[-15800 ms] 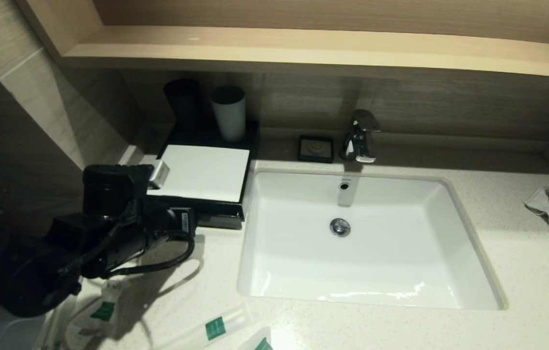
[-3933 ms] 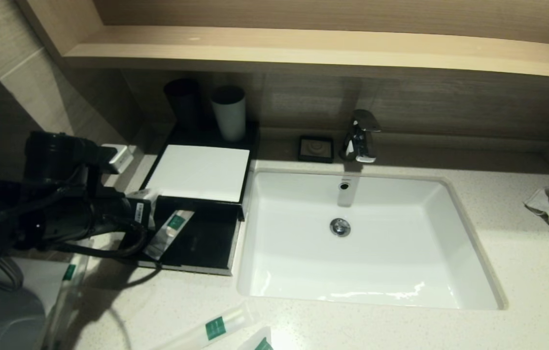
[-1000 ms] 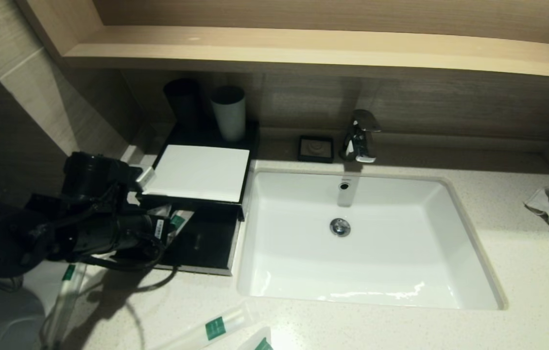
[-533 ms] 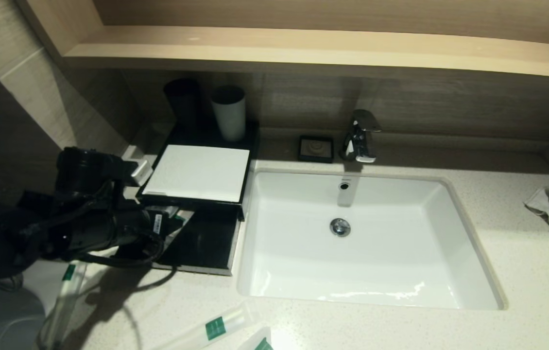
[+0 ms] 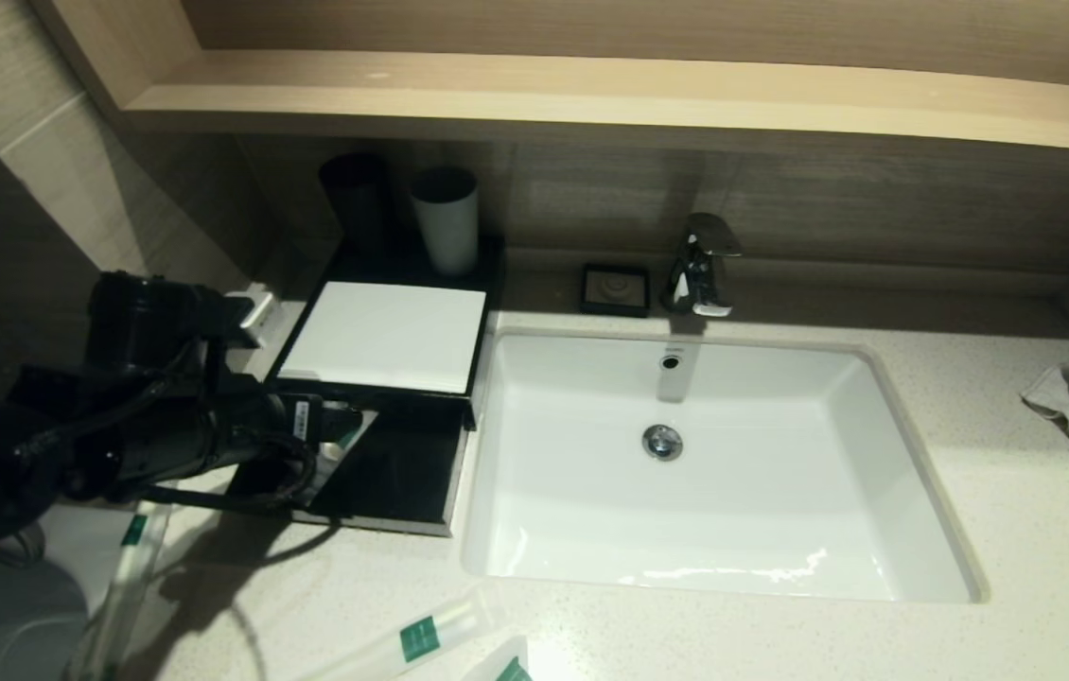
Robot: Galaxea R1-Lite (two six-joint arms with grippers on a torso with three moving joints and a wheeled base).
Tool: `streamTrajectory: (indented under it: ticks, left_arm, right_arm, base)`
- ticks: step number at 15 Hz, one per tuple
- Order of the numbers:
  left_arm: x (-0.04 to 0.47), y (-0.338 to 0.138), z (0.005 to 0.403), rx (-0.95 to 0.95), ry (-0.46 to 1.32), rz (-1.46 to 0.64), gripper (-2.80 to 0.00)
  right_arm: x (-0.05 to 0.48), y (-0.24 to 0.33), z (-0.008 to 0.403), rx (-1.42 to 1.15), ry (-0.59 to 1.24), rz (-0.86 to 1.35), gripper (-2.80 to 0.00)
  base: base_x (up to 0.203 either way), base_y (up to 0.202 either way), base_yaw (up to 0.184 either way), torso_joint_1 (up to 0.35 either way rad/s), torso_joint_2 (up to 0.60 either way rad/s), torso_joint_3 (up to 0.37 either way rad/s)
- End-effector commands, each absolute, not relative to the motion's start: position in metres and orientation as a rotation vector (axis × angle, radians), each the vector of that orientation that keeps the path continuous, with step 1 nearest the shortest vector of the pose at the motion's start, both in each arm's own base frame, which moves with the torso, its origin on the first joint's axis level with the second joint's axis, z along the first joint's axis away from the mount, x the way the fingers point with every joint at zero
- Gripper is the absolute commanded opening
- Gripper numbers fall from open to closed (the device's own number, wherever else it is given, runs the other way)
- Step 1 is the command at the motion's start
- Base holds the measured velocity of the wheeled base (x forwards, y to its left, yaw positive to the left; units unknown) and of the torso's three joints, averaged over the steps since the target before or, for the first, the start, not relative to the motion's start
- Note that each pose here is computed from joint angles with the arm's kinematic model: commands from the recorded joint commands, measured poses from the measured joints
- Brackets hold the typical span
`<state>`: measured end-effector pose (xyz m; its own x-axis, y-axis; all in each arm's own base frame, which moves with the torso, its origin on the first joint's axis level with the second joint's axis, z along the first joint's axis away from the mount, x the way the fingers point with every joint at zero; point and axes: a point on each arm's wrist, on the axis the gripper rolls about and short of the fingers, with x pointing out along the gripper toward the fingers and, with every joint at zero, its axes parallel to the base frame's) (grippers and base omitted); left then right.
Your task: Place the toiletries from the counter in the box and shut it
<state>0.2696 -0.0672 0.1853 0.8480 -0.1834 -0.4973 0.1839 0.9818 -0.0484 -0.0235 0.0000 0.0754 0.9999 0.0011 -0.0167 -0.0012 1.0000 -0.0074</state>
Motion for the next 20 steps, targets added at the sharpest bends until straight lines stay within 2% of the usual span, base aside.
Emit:
streamTrajectory:
  ticks: [1, 5, 6, 20]
  left_arm:
    - [0.265, -0.066, 0.191, -0.012, 0.502, -0.193, 0.00]
    - [0.259, -0.065, 0.199, -0.019, 0.472, -0.192, 0.00]
    - [0.257, -0.064, 0.201, -0.020, 0.466, -0.193, -2.80]
    - [0.262, -0.072, 0.188, 0.005, 0.517, -0.208, -2.80]
  right_arm:
    - [-0.024, 0.000, 0.075, -0.008, 0.017, 0.002, -2.80]
    - [-0.024, 0.000, 0.075, -0.008, 0.017, 0.002, -2.80]
    - [-0.024, 0.000, 0.075, -0.008, 0.017, 0.002, -2.80]
    - [-0.024, 0.000, 0.075, -0.008, 0.017, 0.002, -2.80]
  base:
    - [0.000, 0.000, 0.000, 0.000, 0.00, 0.000]
    - [0.000, 0.000, 0.000, 0.000, 0.00, 0.000]
    - [0.000, 0.000, 0.000, 0.000, 0.00, 0.000]
    - [0.000, 0.000, 0.000, 0.000, 0.00, 0.000]
